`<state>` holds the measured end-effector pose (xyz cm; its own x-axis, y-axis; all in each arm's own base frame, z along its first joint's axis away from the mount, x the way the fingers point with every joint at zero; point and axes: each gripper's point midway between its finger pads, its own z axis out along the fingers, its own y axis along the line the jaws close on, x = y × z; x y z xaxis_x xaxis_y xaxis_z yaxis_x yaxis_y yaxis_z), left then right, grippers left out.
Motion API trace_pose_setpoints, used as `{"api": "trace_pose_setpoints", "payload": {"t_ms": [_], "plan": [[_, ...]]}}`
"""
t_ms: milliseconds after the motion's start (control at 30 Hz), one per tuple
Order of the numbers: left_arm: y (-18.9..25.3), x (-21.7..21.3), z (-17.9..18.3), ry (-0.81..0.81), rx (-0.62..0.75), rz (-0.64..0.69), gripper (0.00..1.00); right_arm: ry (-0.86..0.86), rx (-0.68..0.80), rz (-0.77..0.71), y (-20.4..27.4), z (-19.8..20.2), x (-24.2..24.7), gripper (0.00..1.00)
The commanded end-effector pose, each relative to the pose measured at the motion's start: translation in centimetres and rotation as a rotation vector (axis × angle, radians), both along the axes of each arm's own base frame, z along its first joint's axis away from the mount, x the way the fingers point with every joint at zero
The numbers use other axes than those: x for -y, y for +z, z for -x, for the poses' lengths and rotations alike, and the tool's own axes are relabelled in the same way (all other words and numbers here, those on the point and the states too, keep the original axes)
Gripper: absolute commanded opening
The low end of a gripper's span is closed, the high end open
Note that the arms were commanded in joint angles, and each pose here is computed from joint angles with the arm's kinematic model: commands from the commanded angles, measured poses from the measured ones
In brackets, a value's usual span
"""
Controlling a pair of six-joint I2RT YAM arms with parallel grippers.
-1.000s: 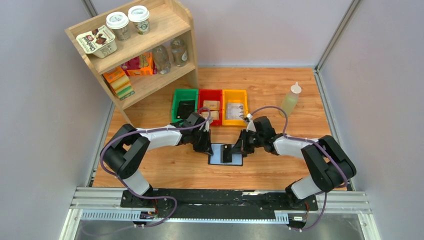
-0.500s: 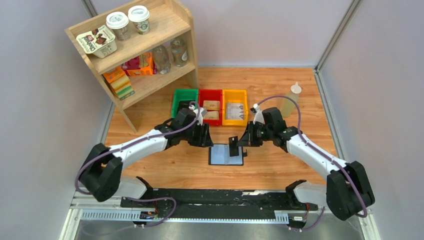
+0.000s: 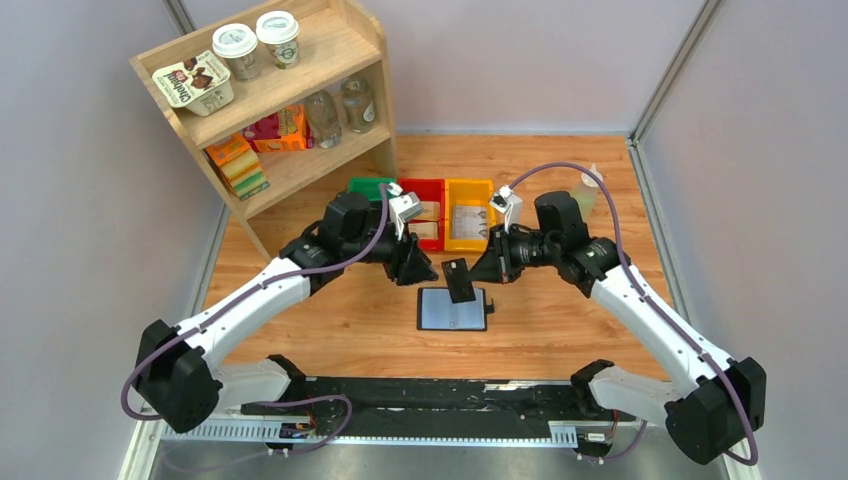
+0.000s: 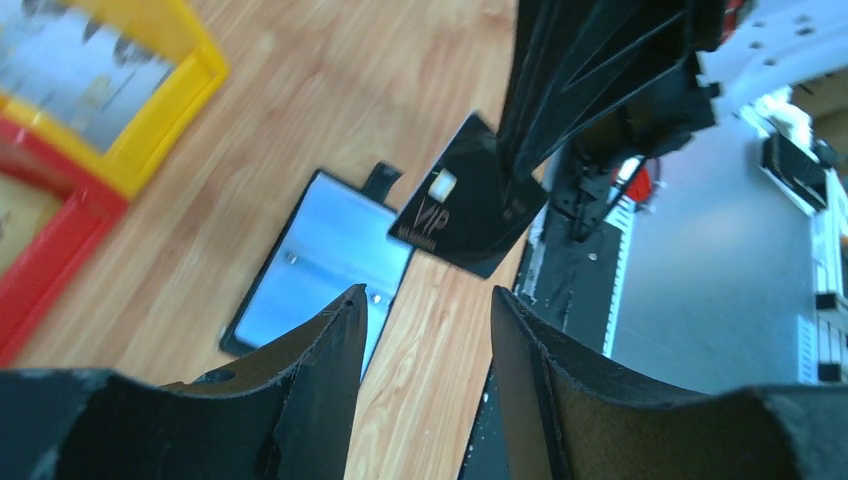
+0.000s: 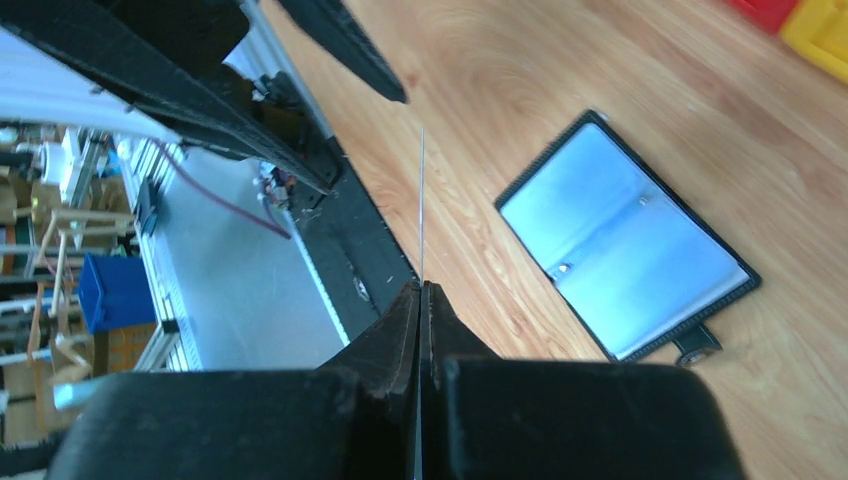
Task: Take the credit cards out of the card holder
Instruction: Place the credit card in the storage box.
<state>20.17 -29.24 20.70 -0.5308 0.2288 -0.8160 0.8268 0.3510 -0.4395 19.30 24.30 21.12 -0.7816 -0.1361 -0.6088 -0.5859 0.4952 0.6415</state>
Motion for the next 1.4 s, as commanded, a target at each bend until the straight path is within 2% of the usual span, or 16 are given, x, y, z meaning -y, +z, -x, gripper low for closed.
{"api": "trace_pose_setpoints", "payload": {"t_ms": [0, 267, 400, 467, 500, 567, 667, 767, 800, 833, 867, 900, 1033, 1133, 1267, 1367], "plan": [[4.3, 1.7, 2.2, -0.288, 0.141, 0.117, 0.57, 0.169, 0.107, -0.081, 3.7, 2.3, -0.8, 0.00], [4.4, 2.7, 4.0, -0.496, 0.056, 0.178, 0.53, 0.260, 0.138, -0.100, 4.9, 3.1, -1.0, 0.00], [3.9, 3.2, 4.3, -0.543, 0.000, 0.198, 0.40, 0.300, 0.133, -0.100, 4.9, 3.5, -1.1, 0.00], [3.8, 3.5, 4.2, -0.552, -0.002, 0.201, 0.29, 0.318, 0.135, -0.100, 4.9, 3.7, -1.1, 0.00], [3.9, 3.5, 4.1, -0.545, -0.017, 0.203, 0.16, 0.320, 0.137, -0.098, 4.9, 3.6, -1.1, 0.00], [3.9, 3.6, 4.0, -0.533, -0.012, 0.204, 0.03, 0.319, 0.136, -0.095, 4.8, 3.5, -1.1, 0.00], [4.0, 3.4, 3.6, -0.489, 0.010, 0.188, 0.00, 0.268, 0.145, -0.064, 4.6, 2.6, -1.0, 0.09], [2.4, 2.8, 1.2, -0.319, 0.017, 0.119, 0.00, 0.146, 0.164, 0.016, 3.9, 0.7, -0.2, 0.50], [2.6, 2.4, 0.4, -0.259, 0.035, 0.110, 0.00, 0.092, 0.178, 0.048, 3.7, -0.1, 0.2, 0.60], [1.2, 1.6, -1.9, -0.108, 0.028, 0.077, 0.00, 0.014, 0.206, 0.089, 3.5, -1.4, 0.9, 0.71], [0.2, 0.7, -2.2, -0.043, 0.018, 0.066, 0.00, -0.038, 0.225, 0.105, 3.5, -2.0, 1.5, 0.78], [0.3, -0.4, -4.9, 0.106, 0.020, 0.076, 0.00, -0.086, 0.238, 0.122, 3.4, -2.6, 1.9, 0.83], [-1.1, -5.9, -9.8, 0.526, 0.000, 0.040, 0.00, -0.237, 0.287, 0.154, 3.5, -4.0, 3.7, 0.96], [-2.2, -9.7, -12.2, 0.760, -0.009, -0.045, 0.00, -0.324, 0.282, 0.174, 2.9, -4.6, 4.6, 1.00], [-3.4, -13.8, -15.0, 0.982, -0.035, -0.100, 0.00, -0.405, 0.238, 0.189, 1.7, -5.3, 5.2, 1.00], [-5.2, -15.2, -16.7, 1.054, -0.055, -0.145, 0.00, -0.420, 0.207, 0.191, 0.7, -5.5, 5.1, 1.00]]}}
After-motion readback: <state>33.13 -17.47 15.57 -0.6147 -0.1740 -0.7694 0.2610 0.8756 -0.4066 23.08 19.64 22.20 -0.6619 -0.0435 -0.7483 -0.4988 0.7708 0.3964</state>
